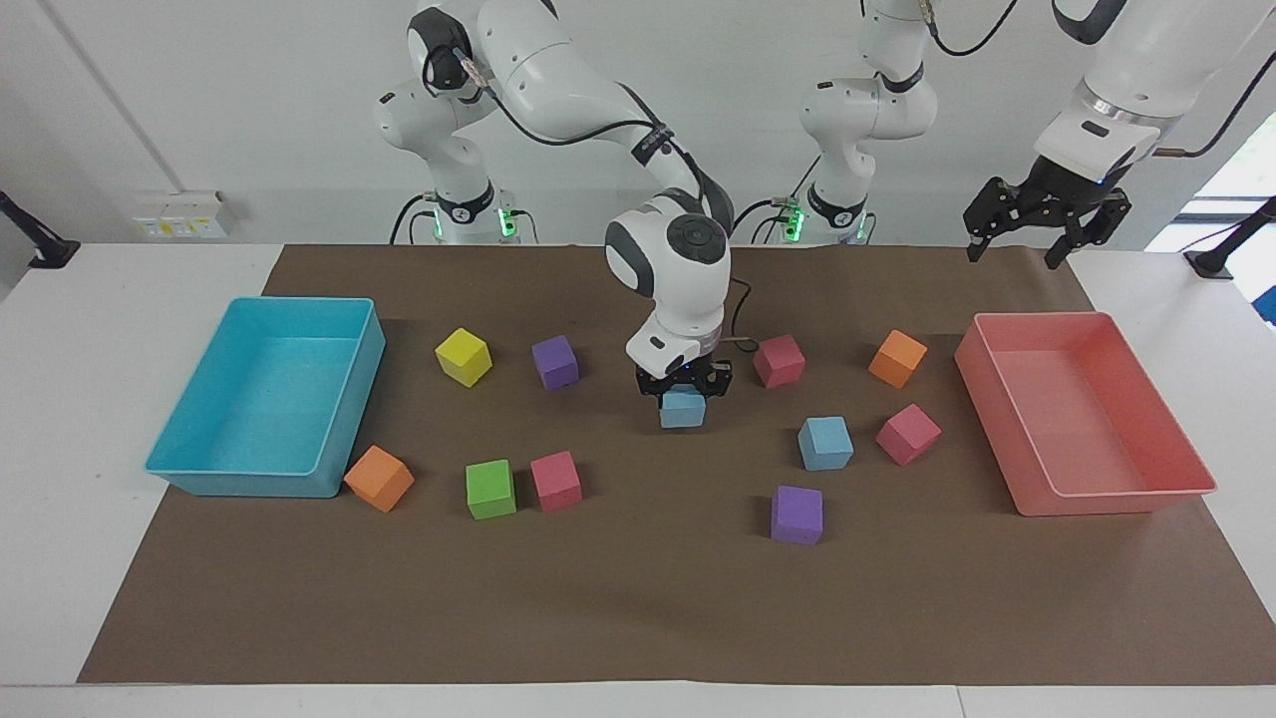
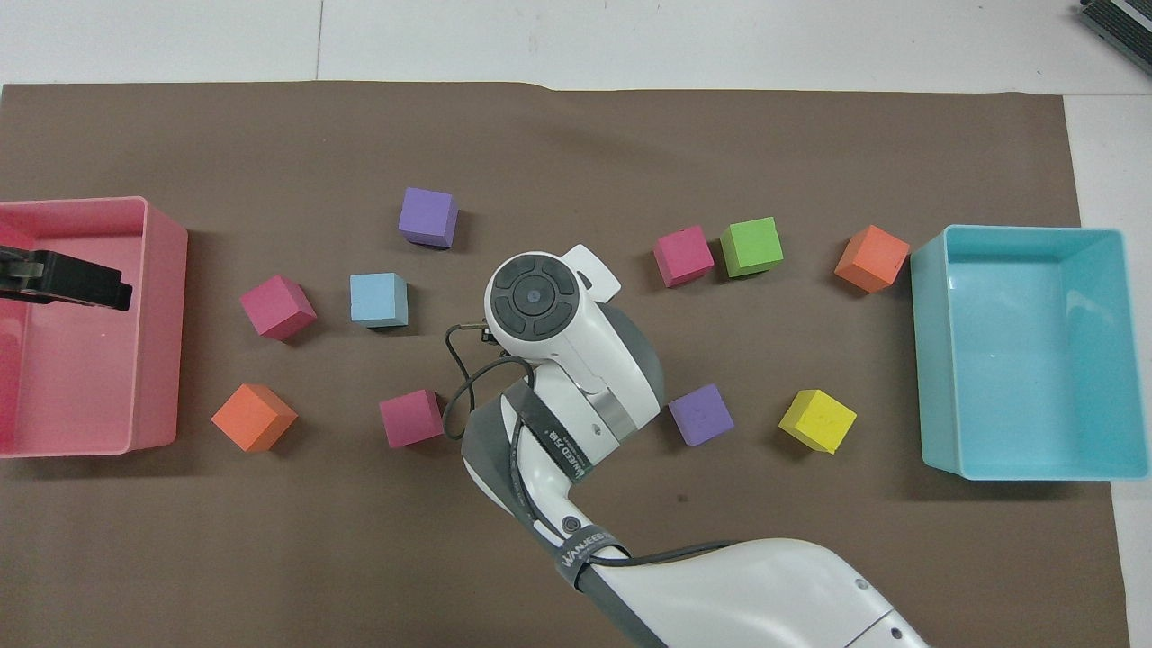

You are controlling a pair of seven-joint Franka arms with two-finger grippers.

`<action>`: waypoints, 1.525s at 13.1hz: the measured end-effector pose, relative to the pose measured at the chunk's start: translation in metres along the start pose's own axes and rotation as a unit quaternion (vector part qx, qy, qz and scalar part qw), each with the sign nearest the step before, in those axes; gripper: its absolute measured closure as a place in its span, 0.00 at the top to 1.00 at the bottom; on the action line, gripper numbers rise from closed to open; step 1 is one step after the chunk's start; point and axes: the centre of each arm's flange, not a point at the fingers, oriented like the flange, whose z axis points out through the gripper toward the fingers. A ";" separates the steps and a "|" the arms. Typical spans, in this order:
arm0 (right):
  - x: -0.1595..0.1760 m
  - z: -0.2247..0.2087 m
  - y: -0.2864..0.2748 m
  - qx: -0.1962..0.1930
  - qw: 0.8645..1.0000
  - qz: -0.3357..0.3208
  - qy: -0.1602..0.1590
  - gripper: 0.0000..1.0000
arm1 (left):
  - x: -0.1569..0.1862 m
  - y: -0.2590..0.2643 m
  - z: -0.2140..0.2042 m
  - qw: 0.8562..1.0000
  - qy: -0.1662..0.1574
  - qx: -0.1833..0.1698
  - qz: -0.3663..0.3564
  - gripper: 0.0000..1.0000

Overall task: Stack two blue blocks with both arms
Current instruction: 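Carry the light-blue cube to the table center and set it down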

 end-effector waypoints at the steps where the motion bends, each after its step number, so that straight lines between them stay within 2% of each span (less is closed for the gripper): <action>1: -0.002 0.006 -0.001 0.000 1.000 -0.001 0.000 0.63 | 0.000 0.000 0.000 1.000 0.000 0.000 0.000 1.00; 5: -0.013 0.027 0.001 -0.008 1.000 -0.005 -0.009 0.63 | 0.000 0.000 0.000 1.000 0.000 0.000 0.000 1.00; 19: -0.018 0.037 0.005 -0.015 1.000 -0.005 -0.018 0.63 | 0.000 0.006 0.001 1.000 -0.004 0.000 0.005 1.00; 20: -0.018 0.038 0.005 -0.015 1.000 -0.005 -0.018 0.67 | 0.000 0.006 0.001 1.000 -0.004 0.000 0.005 1.00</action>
